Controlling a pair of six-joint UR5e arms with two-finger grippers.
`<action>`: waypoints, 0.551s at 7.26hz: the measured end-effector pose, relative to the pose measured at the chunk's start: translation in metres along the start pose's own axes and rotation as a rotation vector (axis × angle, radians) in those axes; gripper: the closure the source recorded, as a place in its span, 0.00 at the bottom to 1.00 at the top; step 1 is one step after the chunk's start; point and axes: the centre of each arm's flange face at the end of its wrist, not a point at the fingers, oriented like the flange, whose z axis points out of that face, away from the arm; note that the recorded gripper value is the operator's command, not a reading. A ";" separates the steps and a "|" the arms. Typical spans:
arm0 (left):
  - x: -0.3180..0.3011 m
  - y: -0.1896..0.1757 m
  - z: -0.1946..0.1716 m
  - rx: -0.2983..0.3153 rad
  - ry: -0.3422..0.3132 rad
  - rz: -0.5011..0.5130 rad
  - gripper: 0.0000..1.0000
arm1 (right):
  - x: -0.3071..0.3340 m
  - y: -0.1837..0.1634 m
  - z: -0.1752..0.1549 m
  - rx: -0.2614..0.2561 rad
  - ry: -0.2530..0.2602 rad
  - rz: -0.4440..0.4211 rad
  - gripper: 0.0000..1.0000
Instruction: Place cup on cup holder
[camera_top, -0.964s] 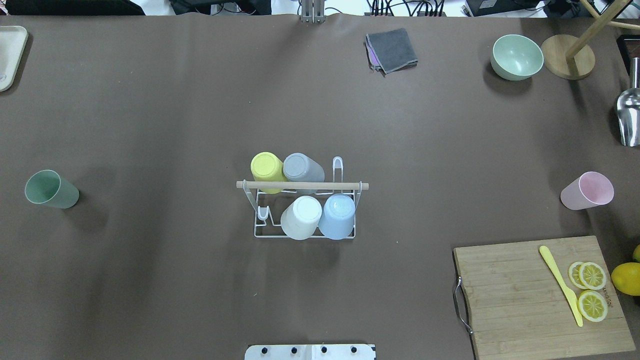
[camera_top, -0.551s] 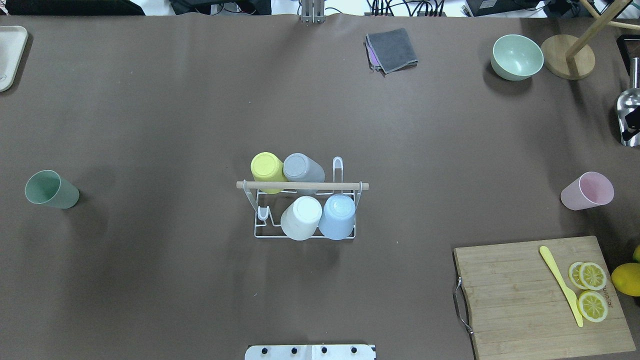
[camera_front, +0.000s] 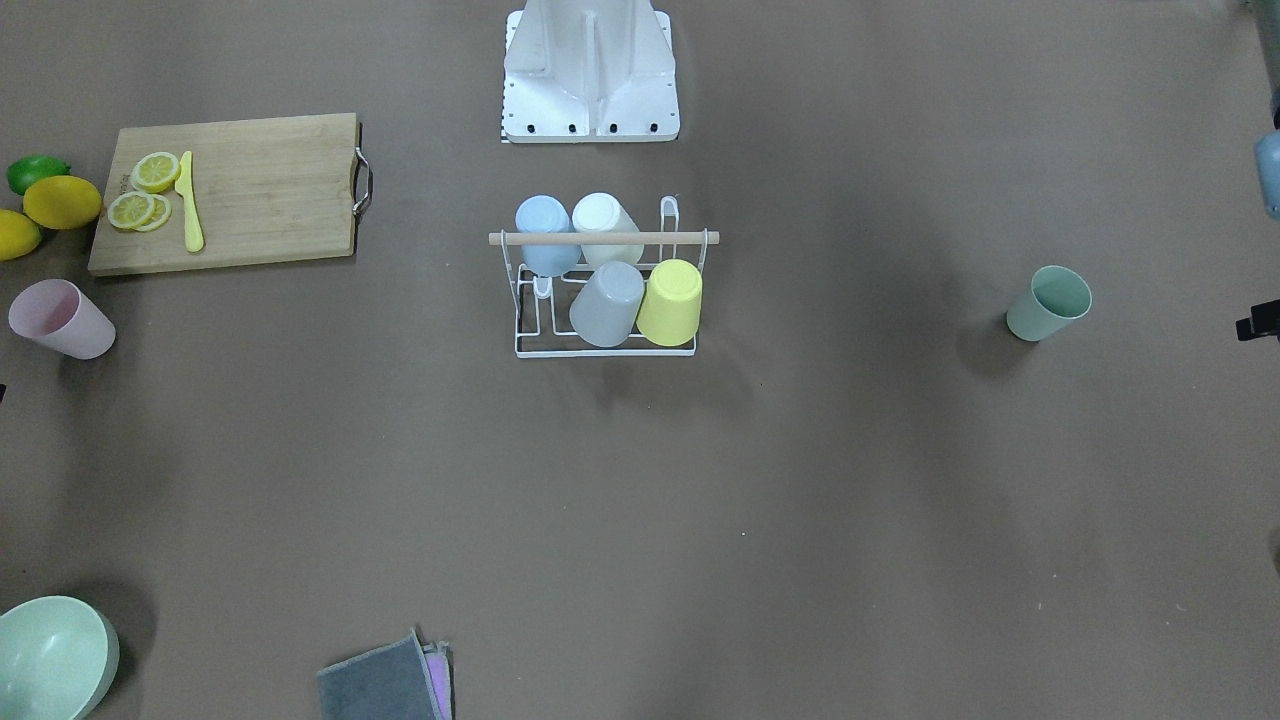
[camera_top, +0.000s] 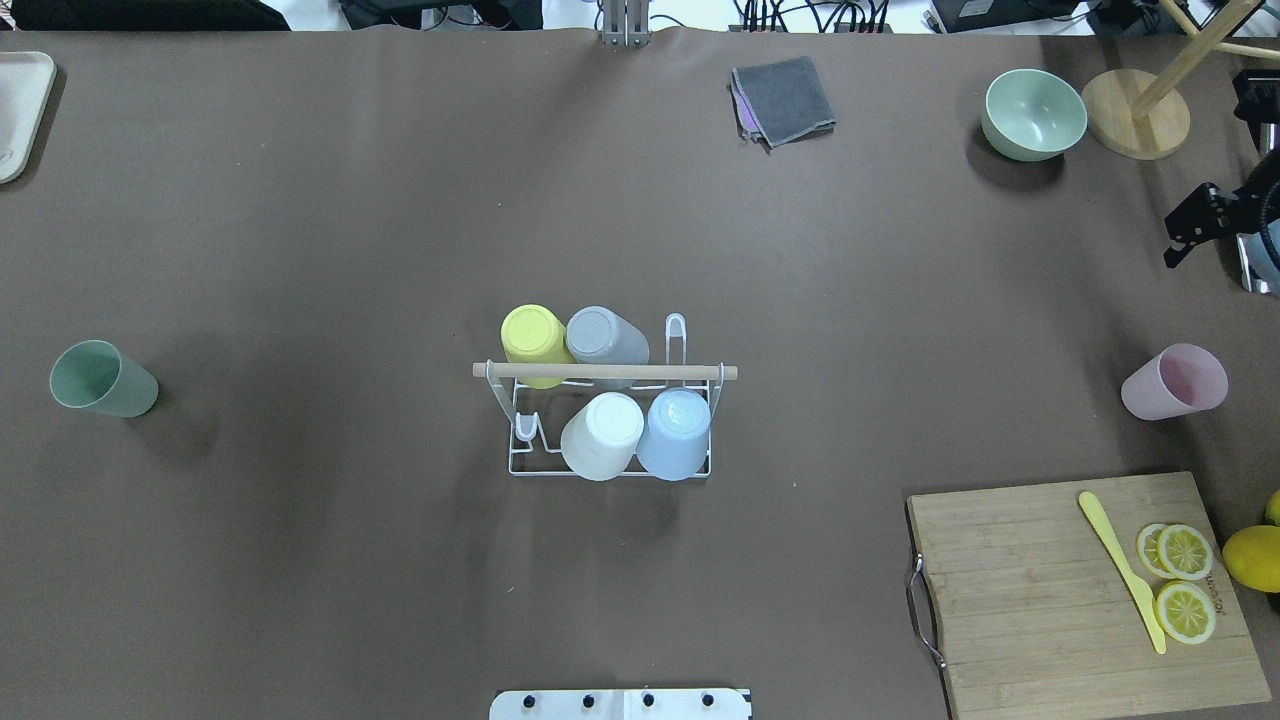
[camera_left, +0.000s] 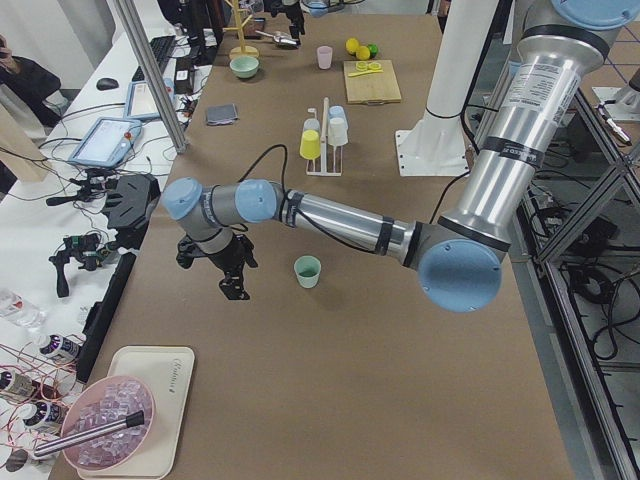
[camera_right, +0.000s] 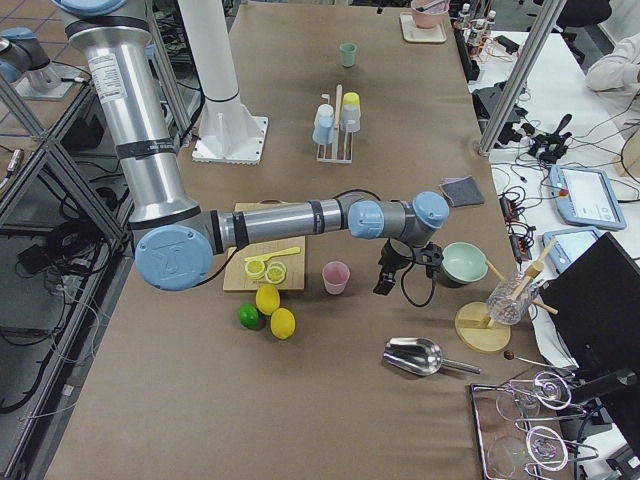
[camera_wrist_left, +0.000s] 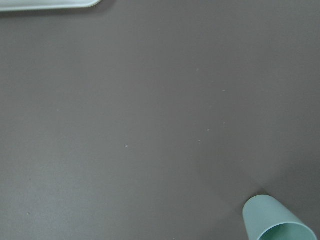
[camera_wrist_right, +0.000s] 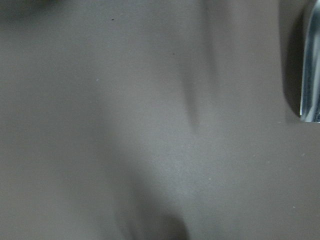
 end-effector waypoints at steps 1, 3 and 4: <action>0.007 -0.016 -0.001 -0.027 0.004 0.044 0.02 | -0.012 -0.007 0.001 -0.032 0.001 -0.002 0.01; 0.030 -0.029 0.002 -0.042 0.002 0.108 0.02 | -0.022 -0.008 0.011 -0.095 0.000 -0.074 0.01; 0.043 -0.030 0.003 -0.045 -0.002 0.127 0.02 | -0.021 -0.007 0.016 -0.127 0.001 -0.132 0.01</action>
